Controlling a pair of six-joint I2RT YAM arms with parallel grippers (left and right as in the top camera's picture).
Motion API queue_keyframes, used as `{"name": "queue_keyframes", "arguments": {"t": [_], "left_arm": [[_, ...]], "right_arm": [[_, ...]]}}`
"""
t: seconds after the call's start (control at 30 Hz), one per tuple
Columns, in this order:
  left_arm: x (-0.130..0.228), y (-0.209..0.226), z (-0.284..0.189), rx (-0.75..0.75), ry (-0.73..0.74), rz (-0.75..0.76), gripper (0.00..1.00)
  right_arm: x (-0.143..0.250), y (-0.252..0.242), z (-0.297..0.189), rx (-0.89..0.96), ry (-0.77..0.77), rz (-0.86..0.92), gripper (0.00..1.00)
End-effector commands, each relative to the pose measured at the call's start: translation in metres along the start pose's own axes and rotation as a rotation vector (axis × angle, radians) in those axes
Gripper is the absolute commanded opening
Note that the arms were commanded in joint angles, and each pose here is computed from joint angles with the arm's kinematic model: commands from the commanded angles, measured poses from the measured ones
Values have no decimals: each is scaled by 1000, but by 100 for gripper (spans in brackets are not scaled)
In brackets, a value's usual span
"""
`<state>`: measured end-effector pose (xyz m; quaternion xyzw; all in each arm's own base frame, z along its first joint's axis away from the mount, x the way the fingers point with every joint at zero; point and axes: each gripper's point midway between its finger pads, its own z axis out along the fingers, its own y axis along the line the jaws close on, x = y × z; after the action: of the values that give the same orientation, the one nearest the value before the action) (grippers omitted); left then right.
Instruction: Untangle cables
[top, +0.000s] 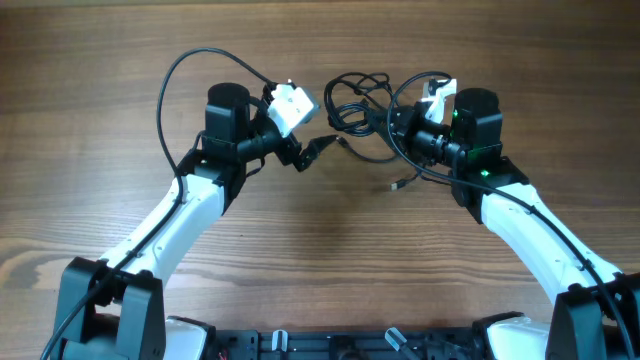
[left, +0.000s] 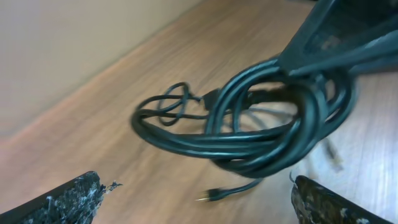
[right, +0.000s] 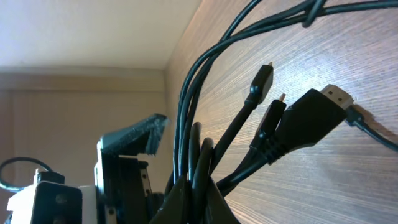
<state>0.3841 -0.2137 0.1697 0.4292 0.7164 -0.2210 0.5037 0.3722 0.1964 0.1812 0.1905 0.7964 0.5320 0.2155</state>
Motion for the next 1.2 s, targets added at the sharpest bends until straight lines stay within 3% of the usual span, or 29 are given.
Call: {"name": "queue_keyframes", "arguments": {"t": [0.0, 0.2, 0.4, 0.53, 0.67, 0.83, 0.93, 1.07, 1.17], "left_arm": [[1, 8, 0, -45, 21, 270, 100], [-4, -2, 0, 6, -14, 423, 99], [-22, -19, -2, 92, -121, 451, 76], [-28, -32, -4, 154, -170, 455, 76], [-32, -44, -2, 193, -189, 464, 69], [-35, -56, 2, 222, -199, 474, 43], [-35, -56, 2, 222, -199, 473, 22], [-35, -56, 2, 221, -199, 473, 13], [-35, -56, 2, 221, -199, 473, 16]], "right_arm": [[7, 11, -1, -44, 43, -128, 4], [10, 19, -4, -84, 74, -127, 4], [-4, 13, -6, -58, 17, -68, 4], [-6, 13, -6, -56, 7, -44, 4], [-7, 14, -6, -60, 1, -16, 4], [-11, 13, -6, -52, -18, -5, 4], [-10, 13, -6, -53, -14, -8, 4], [-9, 14, -6, -56, -7, -16, 4], [-6, 17, -6, -72, 10, -40, 4]]}}
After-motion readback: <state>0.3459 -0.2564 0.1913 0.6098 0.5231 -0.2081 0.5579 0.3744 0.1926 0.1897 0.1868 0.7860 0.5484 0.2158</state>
